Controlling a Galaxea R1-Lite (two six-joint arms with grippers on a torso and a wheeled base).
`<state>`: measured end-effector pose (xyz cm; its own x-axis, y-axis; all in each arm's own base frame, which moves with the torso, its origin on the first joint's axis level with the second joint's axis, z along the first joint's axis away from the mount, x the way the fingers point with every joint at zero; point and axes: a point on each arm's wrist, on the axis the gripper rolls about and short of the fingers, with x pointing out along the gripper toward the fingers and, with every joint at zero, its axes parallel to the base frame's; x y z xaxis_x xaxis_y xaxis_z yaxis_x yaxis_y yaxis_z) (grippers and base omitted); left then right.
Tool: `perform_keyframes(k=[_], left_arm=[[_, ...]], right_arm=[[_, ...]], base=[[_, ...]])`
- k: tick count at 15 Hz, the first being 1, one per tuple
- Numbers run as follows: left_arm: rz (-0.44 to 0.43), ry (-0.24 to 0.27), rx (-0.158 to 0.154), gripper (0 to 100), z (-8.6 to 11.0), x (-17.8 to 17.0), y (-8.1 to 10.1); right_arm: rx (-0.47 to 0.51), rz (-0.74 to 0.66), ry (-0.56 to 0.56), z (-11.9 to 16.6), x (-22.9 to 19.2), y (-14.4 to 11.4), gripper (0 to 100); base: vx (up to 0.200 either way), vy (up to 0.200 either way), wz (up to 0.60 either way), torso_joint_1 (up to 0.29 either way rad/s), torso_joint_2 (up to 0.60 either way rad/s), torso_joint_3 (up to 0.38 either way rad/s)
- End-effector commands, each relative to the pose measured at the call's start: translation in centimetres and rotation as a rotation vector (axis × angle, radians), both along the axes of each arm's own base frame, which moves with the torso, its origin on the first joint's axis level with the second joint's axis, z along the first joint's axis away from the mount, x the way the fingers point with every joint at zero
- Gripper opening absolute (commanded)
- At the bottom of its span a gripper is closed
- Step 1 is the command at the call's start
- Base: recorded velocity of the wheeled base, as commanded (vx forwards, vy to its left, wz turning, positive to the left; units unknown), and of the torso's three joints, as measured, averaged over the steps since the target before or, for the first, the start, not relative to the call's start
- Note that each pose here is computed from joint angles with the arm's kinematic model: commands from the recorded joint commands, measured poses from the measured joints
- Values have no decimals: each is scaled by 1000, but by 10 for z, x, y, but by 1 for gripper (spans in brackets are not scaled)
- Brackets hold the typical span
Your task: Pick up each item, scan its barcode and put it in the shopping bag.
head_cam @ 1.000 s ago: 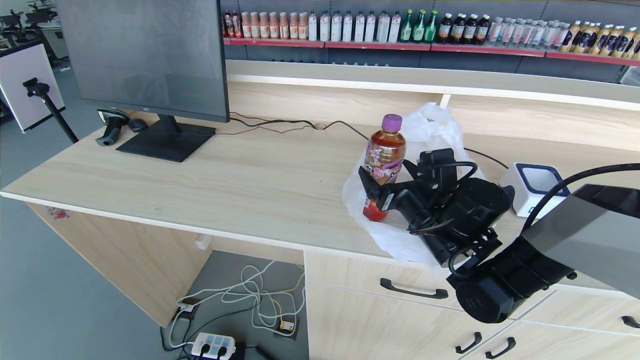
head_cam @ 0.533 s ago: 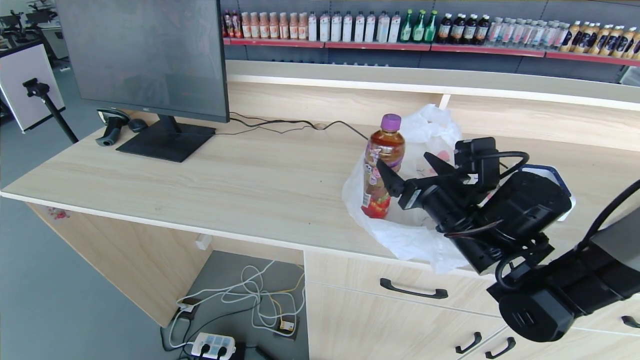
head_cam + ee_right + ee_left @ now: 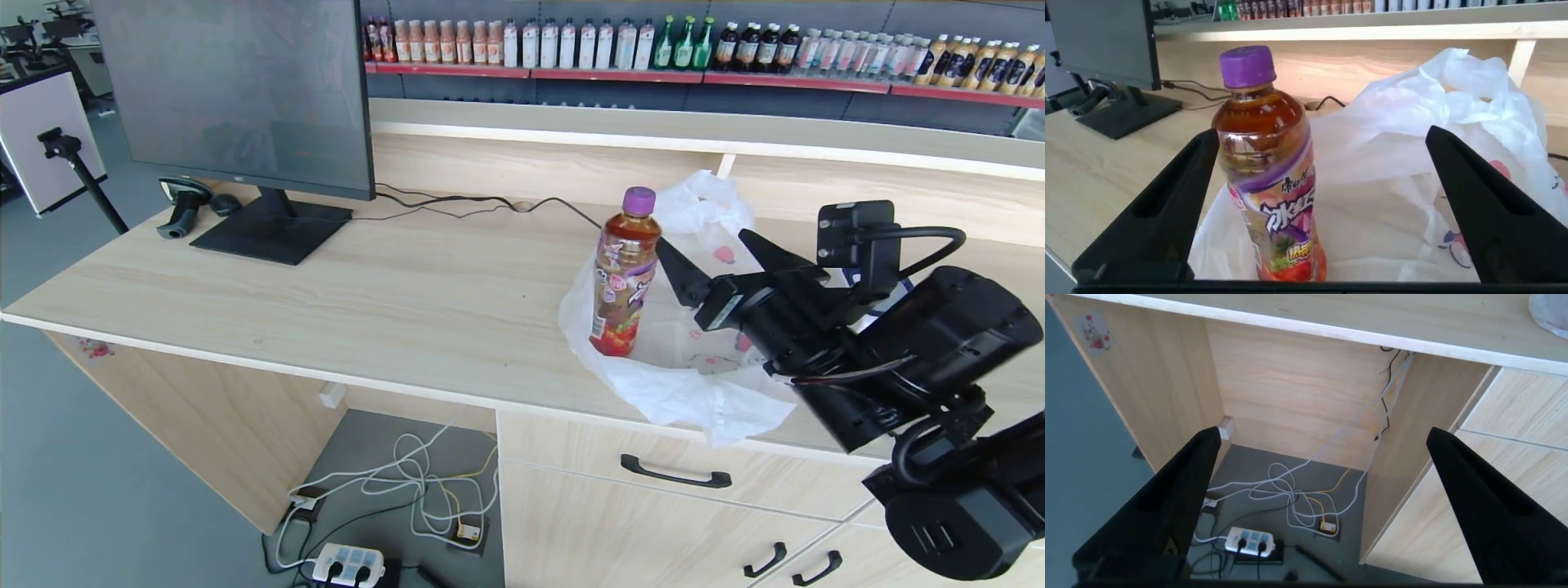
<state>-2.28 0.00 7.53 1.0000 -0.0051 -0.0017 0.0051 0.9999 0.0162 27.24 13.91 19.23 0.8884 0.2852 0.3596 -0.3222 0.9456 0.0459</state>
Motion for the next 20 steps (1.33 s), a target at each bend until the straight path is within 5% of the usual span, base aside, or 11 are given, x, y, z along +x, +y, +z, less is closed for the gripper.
perform_keyframes(k=[1,7,17,20], left_arm=[[1,0,-1,100,0,0,0],[1,0,-1,100,0,0,0],[1,0,-2,100,0,0,0],[2,0,-13,100,0,0,0]], right_arm=[[13,-36,-27,9,0,-12,100],[32,-96,-73,24,-3,-36,100],[21,-92,-51,18,-5,-35,100],[9,-88,-43,15,-6,-34,100]], base=[[0,0,0,0,0,0],[0,0,-200,1,0,1],[0,0,-600,2,3,0],[0,-67,0,1,1,1]])
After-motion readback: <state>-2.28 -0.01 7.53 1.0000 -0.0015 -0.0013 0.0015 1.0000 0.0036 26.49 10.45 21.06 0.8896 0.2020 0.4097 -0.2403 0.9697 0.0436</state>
